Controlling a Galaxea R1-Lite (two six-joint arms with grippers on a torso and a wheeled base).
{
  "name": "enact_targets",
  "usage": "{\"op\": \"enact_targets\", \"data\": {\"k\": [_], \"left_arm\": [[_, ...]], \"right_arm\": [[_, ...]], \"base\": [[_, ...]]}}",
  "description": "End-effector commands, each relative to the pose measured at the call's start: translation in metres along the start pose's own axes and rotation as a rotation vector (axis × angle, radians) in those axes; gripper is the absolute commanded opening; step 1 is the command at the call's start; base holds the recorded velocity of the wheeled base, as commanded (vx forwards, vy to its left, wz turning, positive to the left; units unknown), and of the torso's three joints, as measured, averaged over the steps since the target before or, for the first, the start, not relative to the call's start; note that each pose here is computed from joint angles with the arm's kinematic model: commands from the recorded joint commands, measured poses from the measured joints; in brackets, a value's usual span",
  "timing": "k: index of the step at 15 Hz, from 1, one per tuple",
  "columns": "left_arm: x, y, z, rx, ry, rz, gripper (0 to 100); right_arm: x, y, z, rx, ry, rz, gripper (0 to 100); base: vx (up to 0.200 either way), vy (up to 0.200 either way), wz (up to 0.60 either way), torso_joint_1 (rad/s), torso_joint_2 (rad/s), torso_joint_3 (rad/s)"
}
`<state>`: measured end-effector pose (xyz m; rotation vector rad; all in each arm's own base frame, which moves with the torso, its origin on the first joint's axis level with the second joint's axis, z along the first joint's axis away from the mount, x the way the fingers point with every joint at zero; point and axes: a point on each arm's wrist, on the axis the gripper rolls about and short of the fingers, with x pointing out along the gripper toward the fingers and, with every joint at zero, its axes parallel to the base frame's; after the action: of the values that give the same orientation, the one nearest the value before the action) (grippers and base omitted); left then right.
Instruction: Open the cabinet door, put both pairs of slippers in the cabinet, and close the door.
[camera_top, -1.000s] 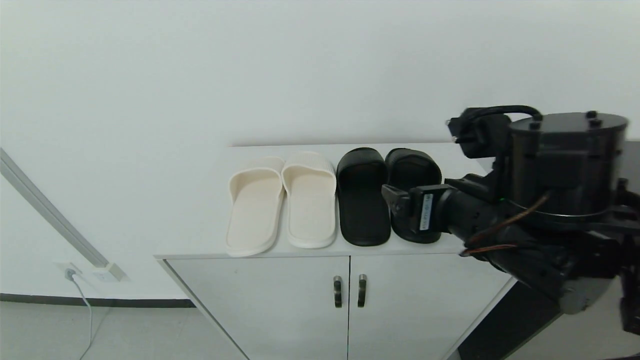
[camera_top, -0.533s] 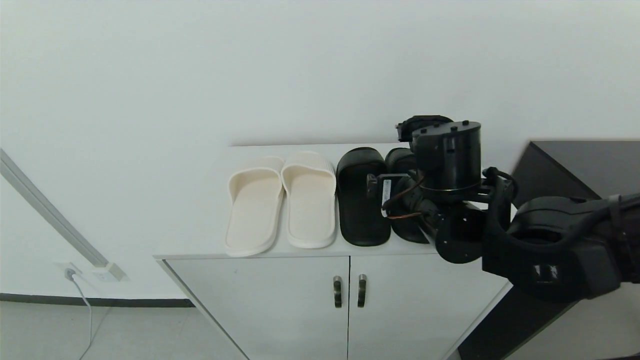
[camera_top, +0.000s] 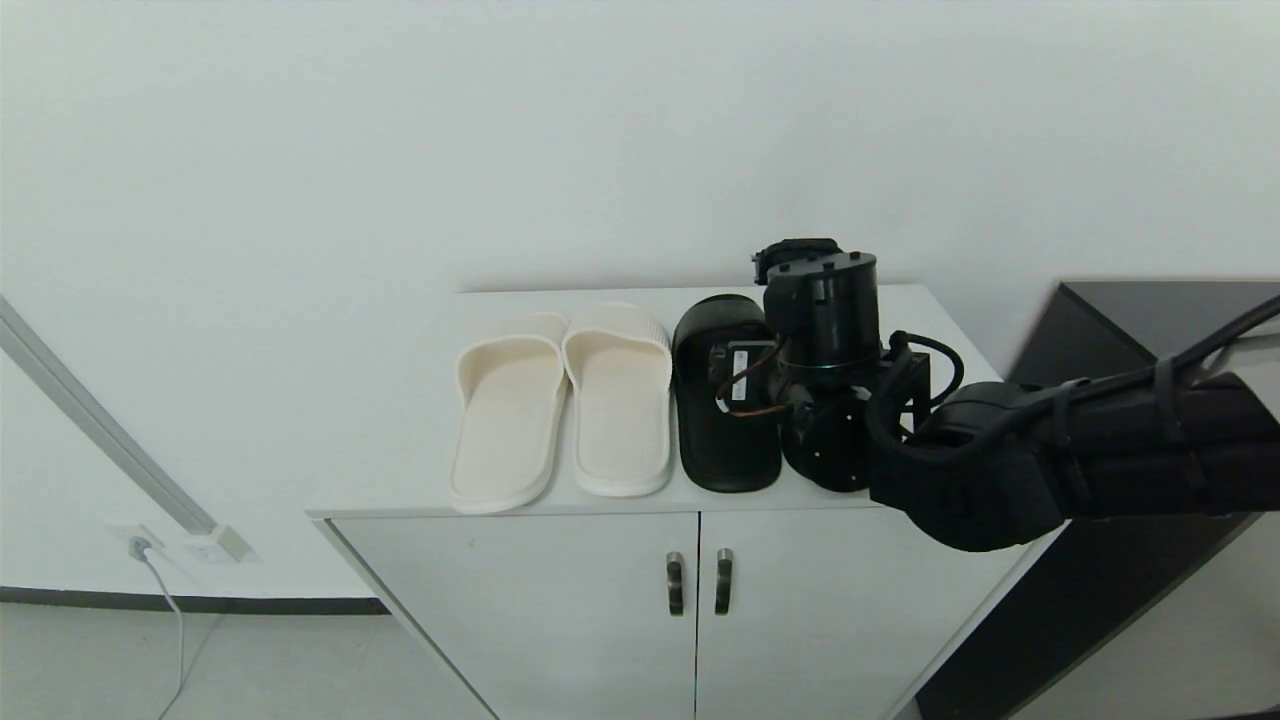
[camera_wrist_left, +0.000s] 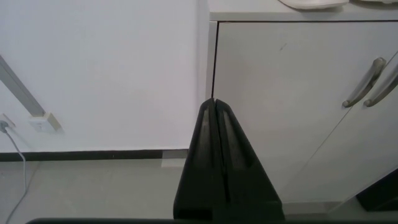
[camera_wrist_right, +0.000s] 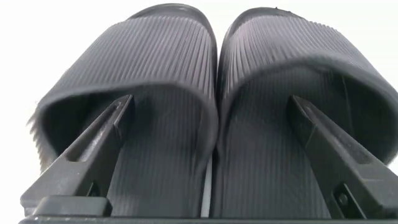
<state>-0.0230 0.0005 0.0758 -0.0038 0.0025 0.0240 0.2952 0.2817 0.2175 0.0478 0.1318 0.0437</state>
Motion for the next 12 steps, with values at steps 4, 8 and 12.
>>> {"op": "enact_targets", "data": {"k": [4, 8, 12], "left_arm": [[0.0, 0.0, 0.0, -0.015, 0.002, 0.001, 0], [0.0, 0.0, 0.0, -0.015, 0.002, 0.001, 0], [0.0, 0.0, 0.0, -0.013, 0.002, 0.001, 0]], "right_arm": [[0.015, -0.001, -0.001, -0.009, -0.038, -0.022, 100], [0.018, -0.003, -0.002, -0.012, -0.035, -0.027, 0], [0.009, -0.008, 0.012, -0.003, -0.057, -0.024, 0]], "base": [[0.0, 0.0, 0.0, 0.0, 0.0, 0.0], [0.0, 0.0, 0.0, 0.0, 0.0, 0.0], [0.0, 0.0, 0.0, 0.0, 0.0, 0.0]]}}
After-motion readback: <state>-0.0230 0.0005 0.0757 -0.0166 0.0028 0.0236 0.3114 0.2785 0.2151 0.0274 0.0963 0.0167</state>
